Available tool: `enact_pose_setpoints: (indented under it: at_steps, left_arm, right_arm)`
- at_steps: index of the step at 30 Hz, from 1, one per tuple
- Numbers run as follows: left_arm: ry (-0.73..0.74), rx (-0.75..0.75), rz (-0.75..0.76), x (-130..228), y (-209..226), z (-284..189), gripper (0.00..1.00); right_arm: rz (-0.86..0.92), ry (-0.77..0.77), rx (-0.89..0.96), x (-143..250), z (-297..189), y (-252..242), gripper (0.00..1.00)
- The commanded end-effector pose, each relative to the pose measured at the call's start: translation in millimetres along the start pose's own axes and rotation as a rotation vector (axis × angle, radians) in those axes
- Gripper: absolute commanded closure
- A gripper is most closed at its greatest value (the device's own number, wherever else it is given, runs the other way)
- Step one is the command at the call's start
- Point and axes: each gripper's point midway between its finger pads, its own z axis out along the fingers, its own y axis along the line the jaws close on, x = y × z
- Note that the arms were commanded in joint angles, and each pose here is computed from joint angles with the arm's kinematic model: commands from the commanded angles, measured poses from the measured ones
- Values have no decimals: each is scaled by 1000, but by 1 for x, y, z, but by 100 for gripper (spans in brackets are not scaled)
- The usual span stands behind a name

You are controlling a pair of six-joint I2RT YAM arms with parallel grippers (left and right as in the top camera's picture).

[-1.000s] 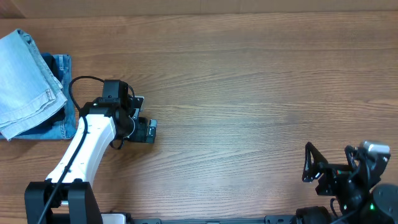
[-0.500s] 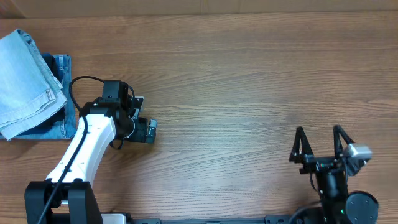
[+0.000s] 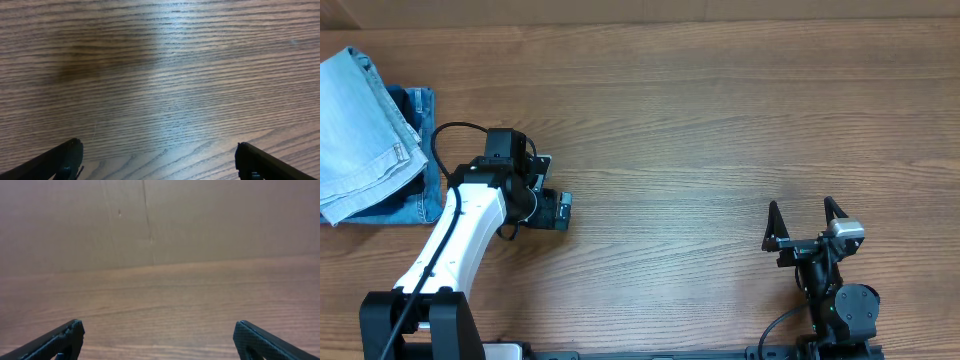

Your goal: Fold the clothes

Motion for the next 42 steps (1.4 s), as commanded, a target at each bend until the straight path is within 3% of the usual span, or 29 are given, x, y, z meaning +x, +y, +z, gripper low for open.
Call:
enact_pose_setpoints:
  at_steps: [1,28,34,42]
  left_arm:
    - [6,-3,-12,1,0,1,0]
    - [-27,-5,-8,-2,-1,-6,0]
    - [-447,-74,52,-34,3,-52,0]
    - [-981,-105,102,-3,-1,-83,0]
  right_arm:
    - [-7,4,-6,3,0,1,0]
    - [-7,5,-6,4,0,1,0]
    - [-7,5,-6,4,0,1,0]
    - [-7,5,-6,4,0,1,0]
